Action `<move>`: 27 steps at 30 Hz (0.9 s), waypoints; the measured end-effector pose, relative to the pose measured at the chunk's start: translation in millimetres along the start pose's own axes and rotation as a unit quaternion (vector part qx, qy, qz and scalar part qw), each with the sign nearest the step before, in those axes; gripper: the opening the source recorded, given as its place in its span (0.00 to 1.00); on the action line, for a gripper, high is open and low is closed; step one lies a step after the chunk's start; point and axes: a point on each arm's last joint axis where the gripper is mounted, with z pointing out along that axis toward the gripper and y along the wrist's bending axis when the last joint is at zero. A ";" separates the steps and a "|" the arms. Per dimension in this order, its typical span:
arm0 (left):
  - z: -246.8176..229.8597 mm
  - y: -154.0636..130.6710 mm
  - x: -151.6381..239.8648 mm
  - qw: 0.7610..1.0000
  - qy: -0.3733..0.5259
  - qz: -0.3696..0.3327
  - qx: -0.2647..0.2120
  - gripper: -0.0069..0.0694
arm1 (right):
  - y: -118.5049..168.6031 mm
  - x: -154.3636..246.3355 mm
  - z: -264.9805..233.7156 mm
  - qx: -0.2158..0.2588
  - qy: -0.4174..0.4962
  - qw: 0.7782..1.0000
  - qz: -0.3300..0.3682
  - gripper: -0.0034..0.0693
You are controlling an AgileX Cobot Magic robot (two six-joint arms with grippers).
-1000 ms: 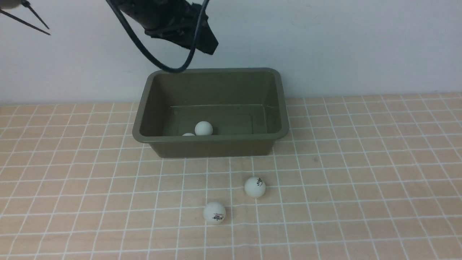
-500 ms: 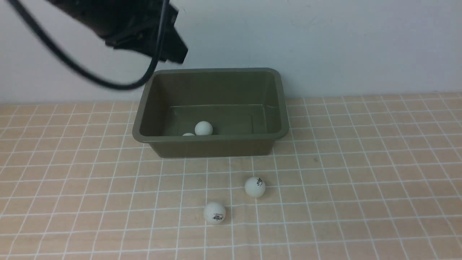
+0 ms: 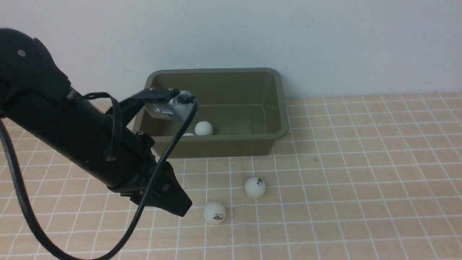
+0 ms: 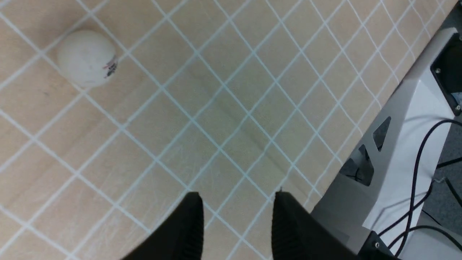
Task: Put the table tennis balls into the box on the light coffee tablecloth.
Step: 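Reach for and grasp a ping pong ball on the table beside the basket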
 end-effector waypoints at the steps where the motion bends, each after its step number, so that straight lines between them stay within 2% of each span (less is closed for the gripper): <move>1: 0.9 0.9 -0.3 1.000 -0.001 0.000 0.000 0.39 | 0.0 0.0 0.0 0.000 0.000 1.000 0.000 0.57; 6: 22.5 26.7 -13.1 0.999 -0.028 -0.011 -0.027 0.47 | 0.0 0.0 0.0 0.000 0.000 1.000 0.000 0.57; 12: 49.9 51.6 -15.8 1.000 -0.007 -0.011 -0.027 0.56 | 0.0 0.0 0.0 0.000 0.000 1.000 0.000 0.57; 17: 67.5 64.3 -19.2 1.000 -0.012 -0.005 -0.025 0.58 | 0.0 0.0 0.0 0.000 0.000 1.000 0.000 0.57; 23: 90.1 55.3 -26.8 0.998 -0.015 0.050 -0.043 0.58 | 0.0 0.0 0.0 0.000 0.000 1.000 0.000 0.57; 27: 110.6 45.0 -32.1 0.991 -0.009 0.108 -0.084 0.58 | 0.0 0.0 0.0 0.000 0.000 1.000 0.000 0.57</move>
